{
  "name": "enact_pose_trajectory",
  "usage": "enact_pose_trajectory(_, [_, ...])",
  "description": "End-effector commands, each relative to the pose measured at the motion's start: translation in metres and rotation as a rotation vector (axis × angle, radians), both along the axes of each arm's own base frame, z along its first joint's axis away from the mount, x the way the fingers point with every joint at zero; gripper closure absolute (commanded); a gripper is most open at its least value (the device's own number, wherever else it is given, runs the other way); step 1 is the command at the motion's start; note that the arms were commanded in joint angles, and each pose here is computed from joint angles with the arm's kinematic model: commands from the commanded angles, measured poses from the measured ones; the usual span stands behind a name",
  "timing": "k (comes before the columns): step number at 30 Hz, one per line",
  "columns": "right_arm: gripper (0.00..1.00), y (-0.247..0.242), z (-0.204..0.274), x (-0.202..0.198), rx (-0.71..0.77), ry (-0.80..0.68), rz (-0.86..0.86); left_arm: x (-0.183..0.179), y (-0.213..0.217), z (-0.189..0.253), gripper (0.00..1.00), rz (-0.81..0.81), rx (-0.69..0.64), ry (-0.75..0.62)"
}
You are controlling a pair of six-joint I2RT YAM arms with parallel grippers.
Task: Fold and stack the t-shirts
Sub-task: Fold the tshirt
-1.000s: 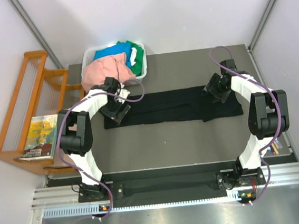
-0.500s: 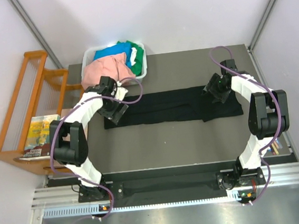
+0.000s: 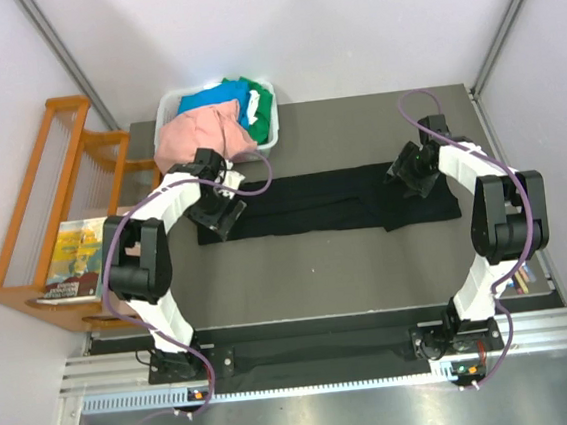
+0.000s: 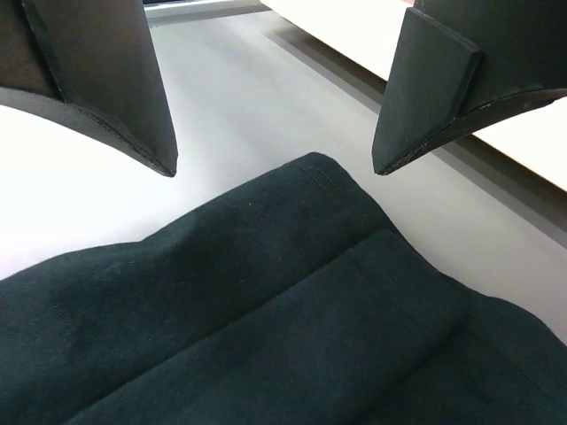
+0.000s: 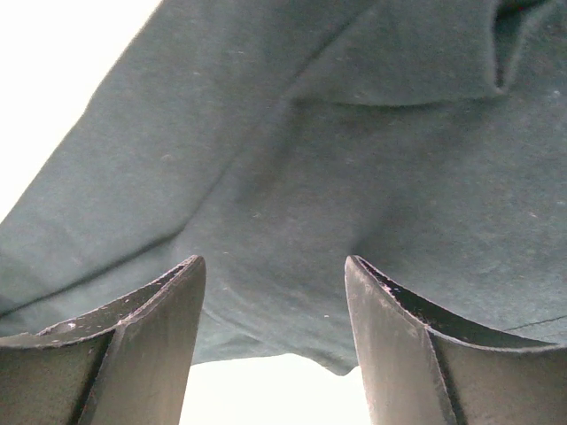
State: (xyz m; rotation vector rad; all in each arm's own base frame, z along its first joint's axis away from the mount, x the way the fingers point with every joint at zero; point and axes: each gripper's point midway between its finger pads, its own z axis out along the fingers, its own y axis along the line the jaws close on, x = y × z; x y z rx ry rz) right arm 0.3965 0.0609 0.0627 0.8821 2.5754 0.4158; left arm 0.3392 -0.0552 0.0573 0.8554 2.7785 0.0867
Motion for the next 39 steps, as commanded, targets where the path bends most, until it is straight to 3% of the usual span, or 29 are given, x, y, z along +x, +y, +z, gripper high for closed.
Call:
enact_pose_trajectory(1, [0.36, -0.006, 0.014, 0.004, -0.019, -0.052, -0.017, -0.006, 0.005, -0.008, 0.05, 0.033, 0.025, 0.025])
enact_pose_trajectory(7, [0.36, -0.003, 0.014, 0.004, -0.003, -0.054, -0.011, -0.008, 0.01, -0.024, 0.05, 0.048, 0.057, 0.062])
enact_pose_trajectory(13, [0.37, -0.002, 0.015, 0.005, 0.001, -0.053, -0.006, -0.007, -0.002, -0.039, 0.23, 0.046, -0.013, 0.139])
enact_pose_trajectory(17, [0.36, -0.003, 0.017, 0.006, -0.008, -0.052, 0.004, -0.014, -0.033, -0.002, 0.2, -0.034, -0.211, 0.162])
enact_pose_trajectory(21, [0.33, -0.004, 0.016, 0.009, -0.01, -0.046, 0.003, -0.029, -0.044, 0.031, 0.16, -0.124, -0.287, 0.208])
enact_pose_trajectory(24, [0.32, -0.002, 0.013, 0.011, 0.002, -0.036, 0.004, -0.037, -0.043, 0.042, 0.15, -0.161, -0.289, 0.242])
enact_pose_trajectory(28, [0.32, -0.001, 0.014, 0.012, 0.008, -0.039, 0.002, -0.022, -0.04, 0.05, 0.15, -0.148, -0.27, 0.169])
enact_pose_trajectory(39, [0.32, -0.003, 0.021, 0.013, 0.001, -0.057, 0.004, 0.01, -0.043, 0.012, 0.14, 0.02, -0.243, 0.136])
